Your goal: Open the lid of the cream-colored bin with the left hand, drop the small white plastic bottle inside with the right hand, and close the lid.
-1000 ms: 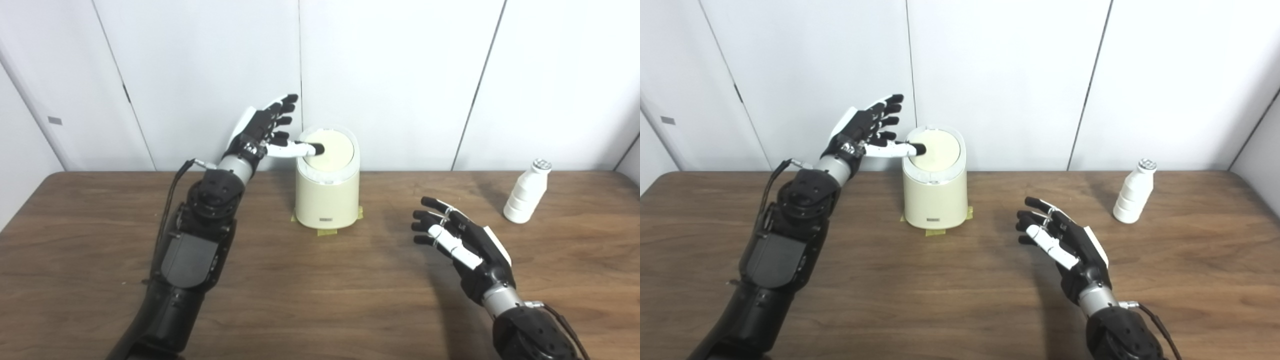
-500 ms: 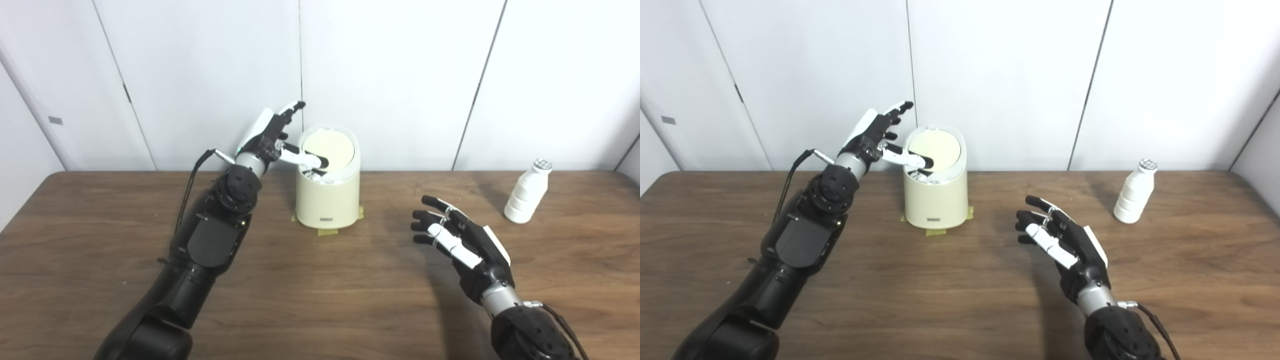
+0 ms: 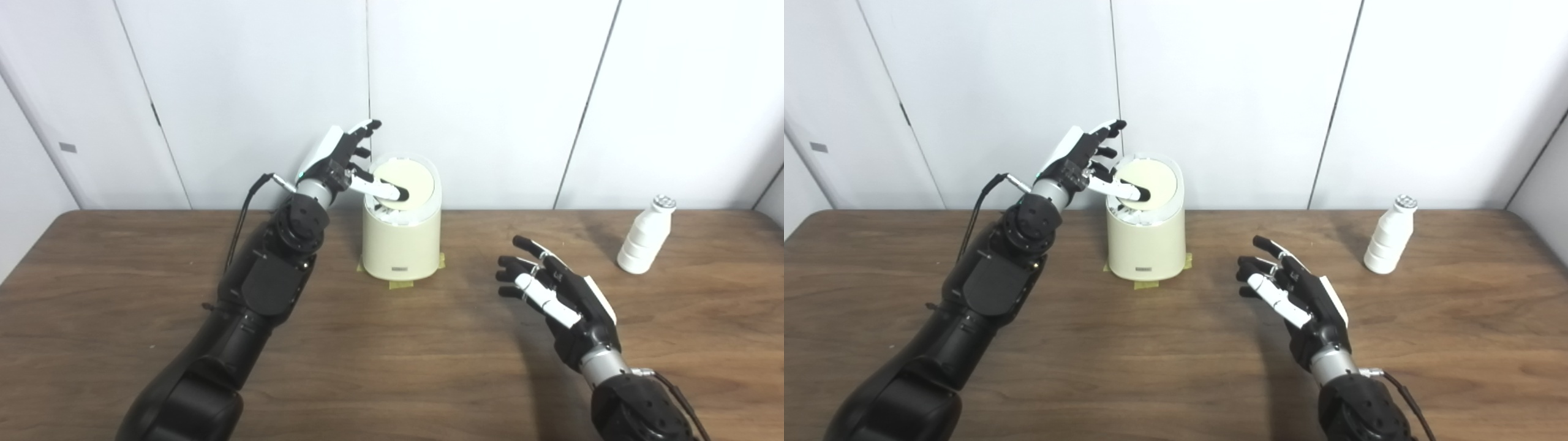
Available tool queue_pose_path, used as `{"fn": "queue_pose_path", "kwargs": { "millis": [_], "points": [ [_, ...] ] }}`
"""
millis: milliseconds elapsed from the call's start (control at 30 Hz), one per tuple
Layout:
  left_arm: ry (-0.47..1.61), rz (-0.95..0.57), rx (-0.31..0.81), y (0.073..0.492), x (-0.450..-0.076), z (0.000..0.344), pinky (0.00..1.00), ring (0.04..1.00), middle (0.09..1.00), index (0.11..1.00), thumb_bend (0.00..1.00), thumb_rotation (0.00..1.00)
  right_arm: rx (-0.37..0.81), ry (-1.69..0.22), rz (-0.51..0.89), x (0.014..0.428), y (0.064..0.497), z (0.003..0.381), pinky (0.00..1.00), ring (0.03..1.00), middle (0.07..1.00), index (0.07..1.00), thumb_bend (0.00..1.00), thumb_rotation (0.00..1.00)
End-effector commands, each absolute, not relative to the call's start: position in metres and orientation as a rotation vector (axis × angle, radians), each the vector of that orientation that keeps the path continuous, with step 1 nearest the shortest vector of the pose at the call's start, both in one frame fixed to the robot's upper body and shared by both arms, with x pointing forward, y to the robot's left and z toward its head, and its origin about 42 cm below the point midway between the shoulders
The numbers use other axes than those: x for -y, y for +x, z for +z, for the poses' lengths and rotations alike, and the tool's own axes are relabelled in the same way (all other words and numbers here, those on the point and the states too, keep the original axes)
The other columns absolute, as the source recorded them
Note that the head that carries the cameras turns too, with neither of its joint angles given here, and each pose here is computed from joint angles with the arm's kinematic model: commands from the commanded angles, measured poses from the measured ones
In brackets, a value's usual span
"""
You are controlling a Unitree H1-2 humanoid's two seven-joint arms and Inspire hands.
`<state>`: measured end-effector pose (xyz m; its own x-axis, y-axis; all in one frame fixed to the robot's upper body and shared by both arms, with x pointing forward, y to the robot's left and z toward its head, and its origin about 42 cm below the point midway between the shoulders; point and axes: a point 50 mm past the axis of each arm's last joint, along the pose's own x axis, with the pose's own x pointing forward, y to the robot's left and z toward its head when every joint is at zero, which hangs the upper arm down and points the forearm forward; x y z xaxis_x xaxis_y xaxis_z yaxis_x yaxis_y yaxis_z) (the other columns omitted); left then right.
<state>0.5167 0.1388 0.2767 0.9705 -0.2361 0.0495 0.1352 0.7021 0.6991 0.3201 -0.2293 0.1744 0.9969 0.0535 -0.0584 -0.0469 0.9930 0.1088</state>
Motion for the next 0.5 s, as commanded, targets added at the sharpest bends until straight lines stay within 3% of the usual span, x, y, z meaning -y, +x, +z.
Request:
{"fn": "queue_pose_path", "kwargs": {
  "millis": [0, 467],
  "points": [
    [0.812, -0.184, 0.255, 0.523, -0.128, 0.314, 0.78, 0.914, 0.953, 0.956, 0.82, 0.00, 0.053, 0.112, 0.063, 0.224, 0.327, 0.200, 0.63, 0.682, 0.690, 0.819, 0.48, 0.28],
    [0.989, -0.206, 0.326, 0.519, -0.116, 0.315, 0.78, 0.909, 0.933, 0.950, 0.85, 0.00, 0.059, 0.099, 0.068, 0.222, 0.325, 0.203, 0.62, 0.682, 0.693, 0.803, 0.47, 0.25]
  ]
}}
